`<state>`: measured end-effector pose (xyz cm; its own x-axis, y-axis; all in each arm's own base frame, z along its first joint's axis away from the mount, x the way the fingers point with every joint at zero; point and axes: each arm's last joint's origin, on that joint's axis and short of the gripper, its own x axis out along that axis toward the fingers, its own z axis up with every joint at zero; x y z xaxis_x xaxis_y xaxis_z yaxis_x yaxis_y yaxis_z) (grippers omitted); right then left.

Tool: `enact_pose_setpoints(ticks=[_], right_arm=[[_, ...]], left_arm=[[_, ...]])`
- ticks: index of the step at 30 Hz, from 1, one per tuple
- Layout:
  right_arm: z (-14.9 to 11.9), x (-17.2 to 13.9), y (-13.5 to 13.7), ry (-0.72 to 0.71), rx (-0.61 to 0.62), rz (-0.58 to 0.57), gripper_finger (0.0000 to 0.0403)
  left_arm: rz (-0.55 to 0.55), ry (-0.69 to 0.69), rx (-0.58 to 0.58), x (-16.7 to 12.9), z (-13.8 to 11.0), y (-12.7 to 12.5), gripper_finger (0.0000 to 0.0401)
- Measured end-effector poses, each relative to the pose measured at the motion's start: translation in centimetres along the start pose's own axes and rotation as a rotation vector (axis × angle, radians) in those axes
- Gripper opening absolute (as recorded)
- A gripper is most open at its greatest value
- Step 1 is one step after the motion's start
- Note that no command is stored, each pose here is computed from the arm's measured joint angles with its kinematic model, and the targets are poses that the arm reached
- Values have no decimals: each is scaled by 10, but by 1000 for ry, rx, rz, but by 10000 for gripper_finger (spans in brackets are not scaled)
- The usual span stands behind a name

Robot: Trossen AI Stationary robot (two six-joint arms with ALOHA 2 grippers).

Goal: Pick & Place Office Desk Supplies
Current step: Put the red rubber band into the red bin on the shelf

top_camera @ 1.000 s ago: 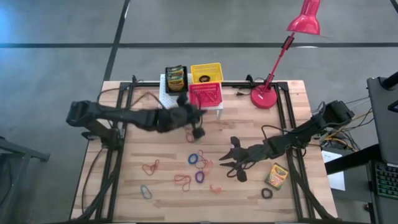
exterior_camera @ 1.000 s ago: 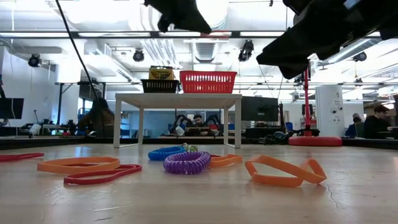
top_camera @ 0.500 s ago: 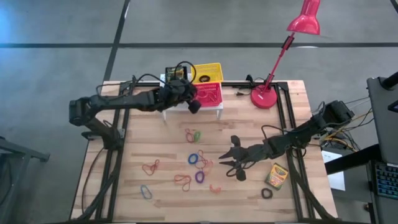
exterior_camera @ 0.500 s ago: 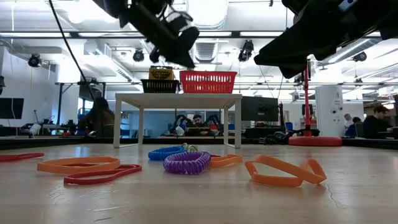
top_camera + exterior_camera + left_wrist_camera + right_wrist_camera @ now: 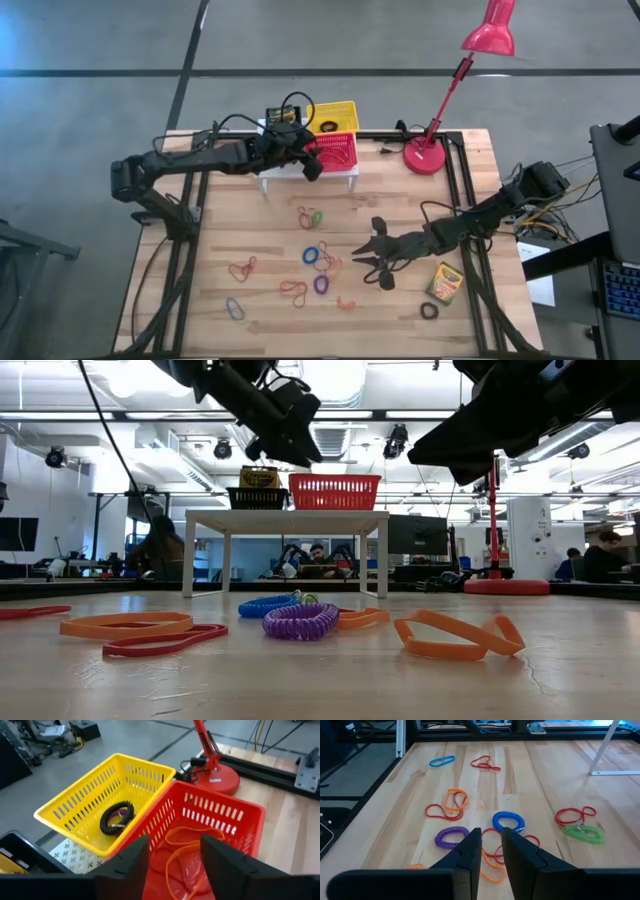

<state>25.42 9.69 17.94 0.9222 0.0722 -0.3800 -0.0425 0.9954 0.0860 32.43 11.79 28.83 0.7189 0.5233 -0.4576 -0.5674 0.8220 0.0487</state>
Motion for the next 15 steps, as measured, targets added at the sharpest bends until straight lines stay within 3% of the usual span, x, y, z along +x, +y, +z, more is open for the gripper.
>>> enact_pose_setpoints(ticks=[6, 10, 15], right_arm=[[0, 0, 0, 0, 0, 0, 81], [0, 0, 0, 0, 0, 0, 78], [0, 0, 0, -1, 1, 1, 70]], left_arm=[[-47, 55, 45, -19, 13, -17, 197], [-148, 101, 124, -41, 10, -53, 187], [-296, 155, 250, -67, -16, -105, 173]])
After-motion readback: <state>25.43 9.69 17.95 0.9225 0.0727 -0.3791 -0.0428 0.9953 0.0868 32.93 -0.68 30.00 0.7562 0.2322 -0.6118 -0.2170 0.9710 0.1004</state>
